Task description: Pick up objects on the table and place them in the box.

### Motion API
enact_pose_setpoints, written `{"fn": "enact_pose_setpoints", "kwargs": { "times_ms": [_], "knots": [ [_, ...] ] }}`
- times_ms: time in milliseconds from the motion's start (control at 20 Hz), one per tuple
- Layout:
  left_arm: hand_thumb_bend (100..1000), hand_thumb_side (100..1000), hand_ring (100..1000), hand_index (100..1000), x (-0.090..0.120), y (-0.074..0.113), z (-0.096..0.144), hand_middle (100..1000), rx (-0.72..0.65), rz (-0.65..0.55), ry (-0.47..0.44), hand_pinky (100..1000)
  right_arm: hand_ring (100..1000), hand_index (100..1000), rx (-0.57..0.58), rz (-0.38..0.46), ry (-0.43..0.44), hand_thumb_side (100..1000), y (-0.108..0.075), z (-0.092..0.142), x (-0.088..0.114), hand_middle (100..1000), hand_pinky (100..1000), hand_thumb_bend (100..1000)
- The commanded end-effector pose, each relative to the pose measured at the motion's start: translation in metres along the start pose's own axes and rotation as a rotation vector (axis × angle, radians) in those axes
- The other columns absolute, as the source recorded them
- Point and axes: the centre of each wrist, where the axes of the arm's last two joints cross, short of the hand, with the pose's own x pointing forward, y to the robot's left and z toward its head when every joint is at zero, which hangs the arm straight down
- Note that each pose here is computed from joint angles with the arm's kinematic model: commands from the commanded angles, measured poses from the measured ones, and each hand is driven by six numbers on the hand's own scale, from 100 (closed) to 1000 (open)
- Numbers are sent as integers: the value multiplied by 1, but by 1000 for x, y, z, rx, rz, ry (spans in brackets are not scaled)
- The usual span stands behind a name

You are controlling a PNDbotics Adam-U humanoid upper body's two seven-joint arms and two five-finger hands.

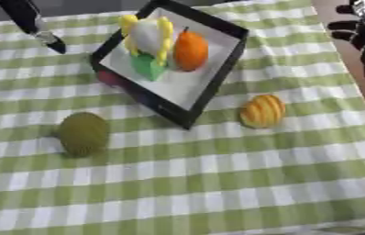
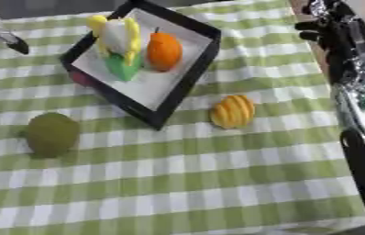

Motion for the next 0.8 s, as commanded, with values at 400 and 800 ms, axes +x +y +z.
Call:
{"fn": "enact_pose_setpoints", "kwargs": {
  "times_ms": [400, 800],
  "knots": [
    [802, 308, 736, 843, 5, -13, 29, 763, -35, 139, 29, 747, 707, 896, -11, 35, -29, 697, -10, -2, 10, 755, 781, 100],
    [801, 361, 709, 824, 11, -43, 14, 733, -85, 330, 65, 731, 709, 898, -7, 28, -45, 691, -8, -3, 12, 757, 782, 100]
  ]
}}
